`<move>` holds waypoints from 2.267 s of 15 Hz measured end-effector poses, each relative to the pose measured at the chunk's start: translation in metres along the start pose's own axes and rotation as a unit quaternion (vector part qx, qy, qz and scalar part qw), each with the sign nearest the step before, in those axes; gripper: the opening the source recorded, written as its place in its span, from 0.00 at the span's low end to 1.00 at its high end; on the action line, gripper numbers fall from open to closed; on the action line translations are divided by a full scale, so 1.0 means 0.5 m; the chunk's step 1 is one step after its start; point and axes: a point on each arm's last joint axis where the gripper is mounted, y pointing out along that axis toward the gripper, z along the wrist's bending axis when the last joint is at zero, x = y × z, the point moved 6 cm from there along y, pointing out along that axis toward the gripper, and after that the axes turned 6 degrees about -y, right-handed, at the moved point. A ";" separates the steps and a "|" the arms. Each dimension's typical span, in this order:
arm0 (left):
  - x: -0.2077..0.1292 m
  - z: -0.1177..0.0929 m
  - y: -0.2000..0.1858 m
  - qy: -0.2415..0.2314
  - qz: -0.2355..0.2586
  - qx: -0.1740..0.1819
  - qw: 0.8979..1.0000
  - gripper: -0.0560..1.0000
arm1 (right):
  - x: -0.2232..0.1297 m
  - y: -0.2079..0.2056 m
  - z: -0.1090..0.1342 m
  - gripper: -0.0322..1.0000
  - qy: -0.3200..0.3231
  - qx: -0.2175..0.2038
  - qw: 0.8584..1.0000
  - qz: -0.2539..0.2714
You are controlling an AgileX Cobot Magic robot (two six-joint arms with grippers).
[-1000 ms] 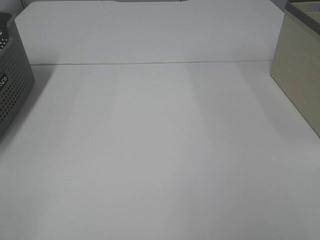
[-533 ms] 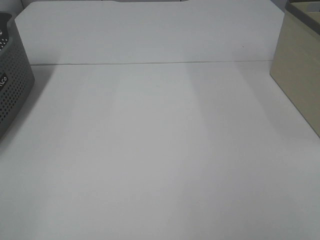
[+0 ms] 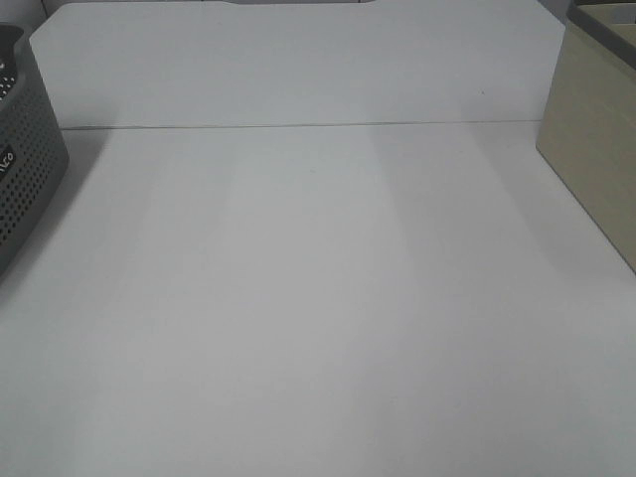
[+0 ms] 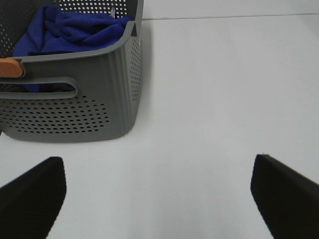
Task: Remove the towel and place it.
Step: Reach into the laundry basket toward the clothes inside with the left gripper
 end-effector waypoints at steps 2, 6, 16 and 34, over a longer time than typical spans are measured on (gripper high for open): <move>0.000 0.000 0.000 0.000 0.000 0.000 1.000 0.95 | 0.000 0.000 0.000 0.77 0.000 0.000 1.000 0.000; 0.000 0.000 0.000 0.000 0.000 0.000 1.000 0.95 | 0.000 0.000 0.000 0.77 0.000 0.000 1.000 0.000; 0.004 0.000 0.000 0.021 0.003 0.000 1.000 0.95 | 0.000 0.000 0.000 0.77 0.000 0.000 1.000 0.000; 0.374 0.009 0.232 0.369 0.232 -0.030 0.899 0.95 | 0.000 0.000 0.000 0.77 0.000 0.000 1.000 0.000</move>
